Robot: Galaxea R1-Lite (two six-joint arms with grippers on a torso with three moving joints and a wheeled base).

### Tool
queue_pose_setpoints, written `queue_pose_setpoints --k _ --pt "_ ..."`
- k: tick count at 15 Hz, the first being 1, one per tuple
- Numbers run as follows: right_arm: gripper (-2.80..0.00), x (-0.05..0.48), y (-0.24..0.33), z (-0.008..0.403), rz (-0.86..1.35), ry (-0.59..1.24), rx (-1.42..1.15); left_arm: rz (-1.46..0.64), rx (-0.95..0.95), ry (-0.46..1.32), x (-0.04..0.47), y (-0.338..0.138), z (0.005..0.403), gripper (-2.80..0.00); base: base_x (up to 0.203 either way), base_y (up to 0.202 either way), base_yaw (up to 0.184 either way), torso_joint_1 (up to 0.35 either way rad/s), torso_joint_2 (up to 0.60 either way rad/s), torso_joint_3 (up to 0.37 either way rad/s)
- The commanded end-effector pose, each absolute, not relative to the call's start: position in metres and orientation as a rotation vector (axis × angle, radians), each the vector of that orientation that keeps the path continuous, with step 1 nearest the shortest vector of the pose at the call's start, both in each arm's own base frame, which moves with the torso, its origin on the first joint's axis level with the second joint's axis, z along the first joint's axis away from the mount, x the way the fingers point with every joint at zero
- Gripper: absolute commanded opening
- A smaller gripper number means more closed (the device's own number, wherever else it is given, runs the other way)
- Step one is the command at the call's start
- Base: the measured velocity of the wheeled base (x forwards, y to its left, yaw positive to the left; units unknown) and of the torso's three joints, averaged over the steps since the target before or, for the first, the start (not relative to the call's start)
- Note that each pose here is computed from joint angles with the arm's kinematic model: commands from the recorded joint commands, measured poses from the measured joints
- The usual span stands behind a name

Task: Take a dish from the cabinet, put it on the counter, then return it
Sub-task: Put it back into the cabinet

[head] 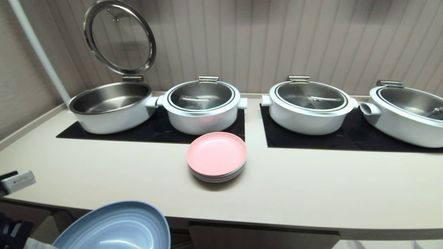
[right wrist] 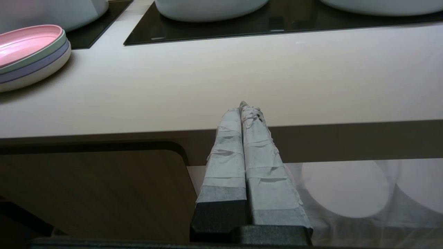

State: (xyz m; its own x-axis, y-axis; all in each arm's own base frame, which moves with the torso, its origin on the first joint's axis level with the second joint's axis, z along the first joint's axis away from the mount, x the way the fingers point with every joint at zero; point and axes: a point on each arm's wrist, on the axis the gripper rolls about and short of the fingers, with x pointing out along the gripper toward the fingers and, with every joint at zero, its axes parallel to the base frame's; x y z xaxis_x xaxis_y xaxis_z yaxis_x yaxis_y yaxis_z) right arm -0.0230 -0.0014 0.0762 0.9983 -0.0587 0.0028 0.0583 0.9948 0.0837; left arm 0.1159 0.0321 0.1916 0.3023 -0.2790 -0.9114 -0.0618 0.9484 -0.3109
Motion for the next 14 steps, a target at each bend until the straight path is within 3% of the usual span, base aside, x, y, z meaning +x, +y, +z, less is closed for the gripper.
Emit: queue_pose_setpoints --k 1,14 --pt "-2.8 -0.023 -0.001 0.076 -0.058 -0.004 0.084 -0.153 -0.299 1.24 0.095 0.024 0.188 -2.8 0.0 0.0 0.0 0.0 0.0 0.0" --pt "-2.8 -0.023 -0.001 0.076 -0.058 -0.004 0.084 -0.179 -0.277 1.243 0.067 0.012 0.176 -2.8 0.0 0.0 0.0 0.0 0.0 0.0"
